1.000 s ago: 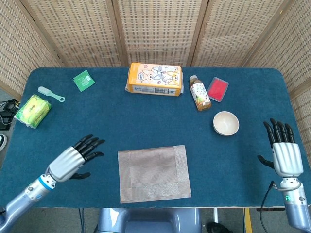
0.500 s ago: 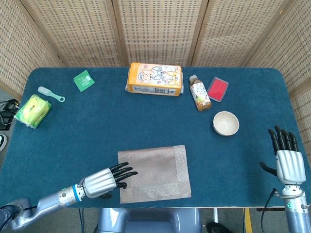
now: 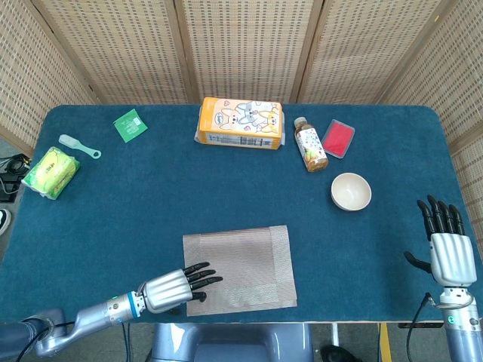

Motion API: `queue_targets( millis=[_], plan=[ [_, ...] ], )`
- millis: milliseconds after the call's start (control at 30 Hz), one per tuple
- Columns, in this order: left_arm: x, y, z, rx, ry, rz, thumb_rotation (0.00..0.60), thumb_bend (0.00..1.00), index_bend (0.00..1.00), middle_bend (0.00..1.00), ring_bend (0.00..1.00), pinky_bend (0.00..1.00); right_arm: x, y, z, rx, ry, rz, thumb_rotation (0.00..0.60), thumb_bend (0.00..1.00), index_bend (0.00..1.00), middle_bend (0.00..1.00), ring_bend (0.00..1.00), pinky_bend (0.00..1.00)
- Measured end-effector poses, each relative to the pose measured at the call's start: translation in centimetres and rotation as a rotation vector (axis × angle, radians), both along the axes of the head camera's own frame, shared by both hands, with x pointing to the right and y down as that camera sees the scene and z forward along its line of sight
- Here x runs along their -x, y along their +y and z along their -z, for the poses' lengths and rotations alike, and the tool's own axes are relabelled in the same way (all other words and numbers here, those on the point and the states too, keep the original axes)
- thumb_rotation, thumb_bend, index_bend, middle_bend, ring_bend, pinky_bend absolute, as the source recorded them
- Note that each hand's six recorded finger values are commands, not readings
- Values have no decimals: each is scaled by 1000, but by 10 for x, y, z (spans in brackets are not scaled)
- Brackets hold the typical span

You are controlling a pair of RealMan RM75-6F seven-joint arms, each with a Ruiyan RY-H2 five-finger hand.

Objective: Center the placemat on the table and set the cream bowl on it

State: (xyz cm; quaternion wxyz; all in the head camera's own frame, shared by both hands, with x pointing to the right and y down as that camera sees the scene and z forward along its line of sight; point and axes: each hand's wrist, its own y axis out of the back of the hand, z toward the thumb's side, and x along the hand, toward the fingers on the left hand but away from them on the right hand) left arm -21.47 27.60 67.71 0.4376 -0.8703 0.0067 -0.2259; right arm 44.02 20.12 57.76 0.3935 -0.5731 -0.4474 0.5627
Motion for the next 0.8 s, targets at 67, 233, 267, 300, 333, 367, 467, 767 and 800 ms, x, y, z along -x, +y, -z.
queue_targets(
  millis=[67,233,267,300,333,367,467,767,800],
  plan=[
    [-2,1,-2,3,0,-1,600,0,393,0,0,0,1,0,1,-2,-3,1,600,0,0,0,0,0],
    [-8,6,-8,17,-3,-5,600,0,388,0,0,0,1,0,2,0,-6,0,600,0,0,0,0,0],
    [-9,7,-9,19,-4,-6,600,0,387,0,0,0,1,0,2,0,-6,-1,600,0,0,0,0,0],
    [-11,7,-10,22,-3,-6,600,0,385,0,0,0,1,0,3,-1,-6,-1,600,0,0,0,0,0],
    [-12,8,-10,23,-3,-6,600,0,383,0,0,0,1,0,3,-1,-6,-1,600,0,0,0,0,0],
    [-13,8,-10,23,-2,-5,600,0,381,0,0,0,1,0,3,-2,-6,-1,600,0,0,0,0,0],
    [-16,7,-12,24,-3,-3,600,0,375,0,0,0,1,-1,3,-3,-8,0,600,0,0,0,0,0],
    [-22,6,-16,22,-9,-1,600,27,373,0,0,0,2,0,5,-7,-9,6,600,0,5,0,0,0],
    [-22,6,-16,22,-9,-2,600,60,373,0,0,0,3,0,5,-8,-10,6,600,0,5,0,0,0]
  ],
)
